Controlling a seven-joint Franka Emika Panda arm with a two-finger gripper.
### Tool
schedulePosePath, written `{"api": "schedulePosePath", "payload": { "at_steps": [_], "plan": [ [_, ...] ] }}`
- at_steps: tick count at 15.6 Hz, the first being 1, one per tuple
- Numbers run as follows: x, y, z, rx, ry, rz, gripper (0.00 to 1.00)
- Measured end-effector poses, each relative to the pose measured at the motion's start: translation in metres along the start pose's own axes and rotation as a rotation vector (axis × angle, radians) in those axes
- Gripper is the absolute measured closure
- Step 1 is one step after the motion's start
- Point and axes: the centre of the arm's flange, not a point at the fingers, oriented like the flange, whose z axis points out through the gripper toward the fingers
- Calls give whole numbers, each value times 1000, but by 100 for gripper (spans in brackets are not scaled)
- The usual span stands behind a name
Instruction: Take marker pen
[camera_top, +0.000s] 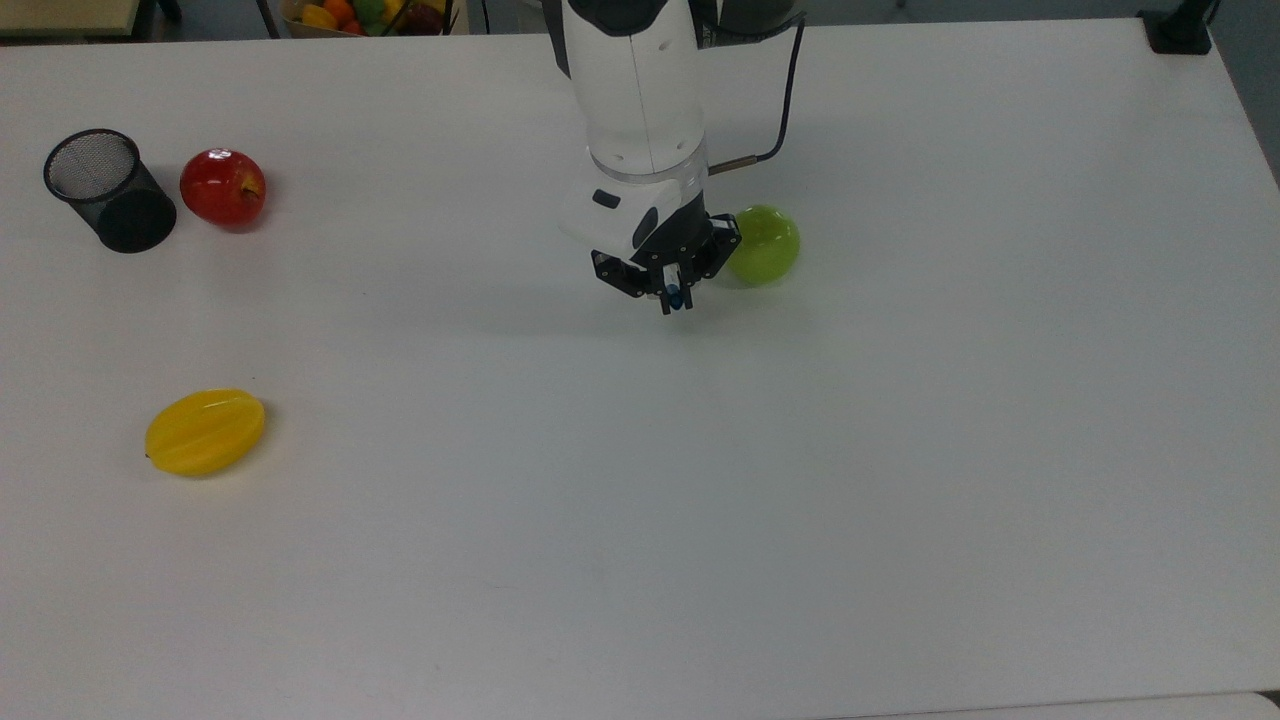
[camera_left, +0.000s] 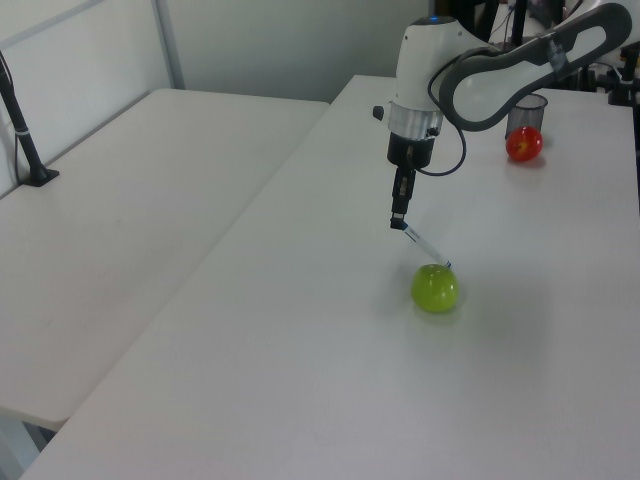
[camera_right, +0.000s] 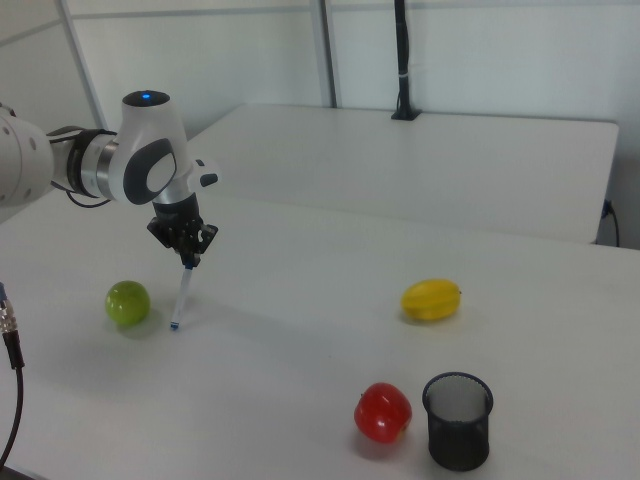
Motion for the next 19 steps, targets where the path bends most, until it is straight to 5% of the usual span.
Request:
{"api": "schedulePosePath", "payload": {
  "at_steps": [7,15,19],
  "plan": [
    [6,-10,17,-18,37,-36,79],
    [8,-5,26,-22,44,-38,0],
    [8,7,-14,-38,54,-21,0]
  ]
}}
